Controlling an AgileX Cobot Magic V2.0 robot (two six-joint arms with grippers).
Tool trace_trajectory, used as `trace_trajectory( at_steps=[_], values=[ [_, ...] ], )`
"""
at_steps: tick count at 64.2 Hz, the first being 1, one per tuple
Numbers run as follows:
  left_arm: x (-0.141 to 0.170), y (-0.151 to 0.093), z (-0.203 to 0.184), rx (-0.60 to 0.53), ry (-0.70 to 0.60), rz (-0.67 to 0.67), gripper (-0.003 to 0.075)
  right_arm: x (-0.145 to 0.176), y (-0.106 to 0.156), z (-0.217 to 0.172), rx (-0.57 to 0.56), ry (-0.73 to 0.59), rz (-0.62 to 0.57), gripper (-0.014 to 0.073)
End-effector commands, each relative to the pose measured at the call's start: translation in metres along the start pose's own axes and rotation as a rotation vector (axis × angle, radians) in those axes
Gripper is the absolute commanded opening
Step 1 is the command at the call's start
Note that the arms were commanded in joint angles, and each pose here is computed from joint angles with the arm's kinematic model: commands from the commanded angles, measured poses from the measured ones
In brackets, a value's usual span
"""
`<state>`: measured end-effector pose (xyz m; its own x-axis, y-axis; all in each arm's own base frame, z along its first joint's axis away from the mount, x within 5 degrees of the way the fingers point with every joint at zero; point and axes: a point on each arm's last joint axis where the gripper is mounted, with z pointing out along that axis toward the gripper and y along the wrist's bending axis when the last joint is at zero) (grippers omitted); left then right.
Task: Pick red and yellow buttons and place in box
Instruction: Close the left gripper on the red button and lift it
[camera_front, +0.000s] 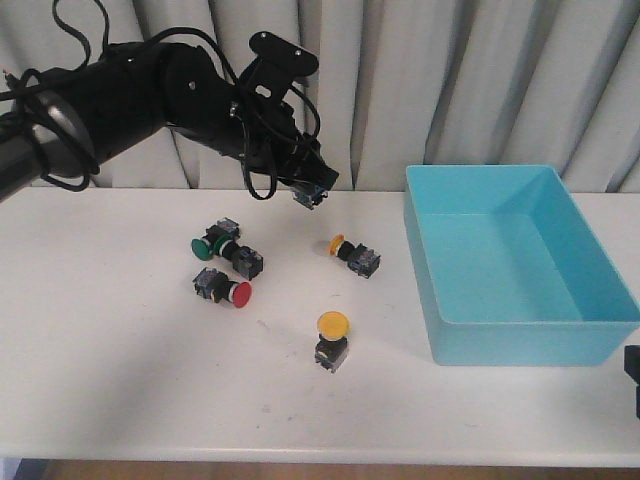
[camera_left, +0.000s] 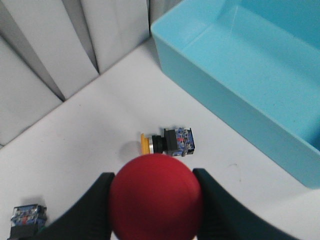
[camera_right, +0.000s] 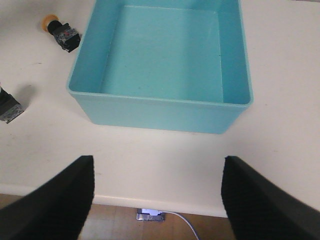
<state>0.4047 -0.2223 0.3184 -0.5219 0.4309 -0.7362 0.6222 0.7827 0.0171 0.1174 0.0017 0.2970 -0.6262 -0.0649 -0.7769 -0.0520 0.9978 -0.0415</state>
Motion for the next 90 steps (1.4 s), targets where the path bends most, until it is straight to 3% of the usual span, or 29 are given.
trace_trajectory(
  at_steps=[1,20,28,44,54,69,81,90],
  values=[
    [-0.025,-0.001,-0.042,-0.017,-0.136,-0.008,0.0167,-0.015,-0.002,-0.005,0.012,-0.094,-0.005,0.0527],
    [-0.029,-0.003,-0.067,-0.038,-0.151,0.025,0.0167,-0.015,-0.002,-0.005,0.012,-0.094,-0.005,0.0527],
    [-0.024,-0.014,-0.085,-0.074,-0.213,0.079,0.0167,-0.015,-0.002,-0.005,0.012,-0.094,-0.005,0.0527],
    [0.033,-0.038,-0.107,-0.053,-0.318,0.030,0.0167,-0.015,-0.002,-0.005,0.012,-0.094,-0.005,0.0527],
    [0.072,-0.045,-0.114,0.001,-0.315,-0.142,0.0167,-0.015,-0.002,-0.005,0.012,-0.094,-0.005,0.0527],
    [0.126,-0.059,-0.103,0.130,-0.149,-0.400,0.0167,-0.015,-0.002,-0.005,0.012,-0.094,-0.005,0.0527],
    [0.136,-0.072,-0.100,0.275,-0.138,-0.486,0.0167,-0.015,-0.002,-0.005,0.012,-0.094,-0.005,0.0527],
    [0.133,-0.081,-0.103,0.389,-0.159,-0.456,0.0167,-0.015,-0.002,-0.005,0.012,-0.094,-0.005,0.0527]
  ],
)
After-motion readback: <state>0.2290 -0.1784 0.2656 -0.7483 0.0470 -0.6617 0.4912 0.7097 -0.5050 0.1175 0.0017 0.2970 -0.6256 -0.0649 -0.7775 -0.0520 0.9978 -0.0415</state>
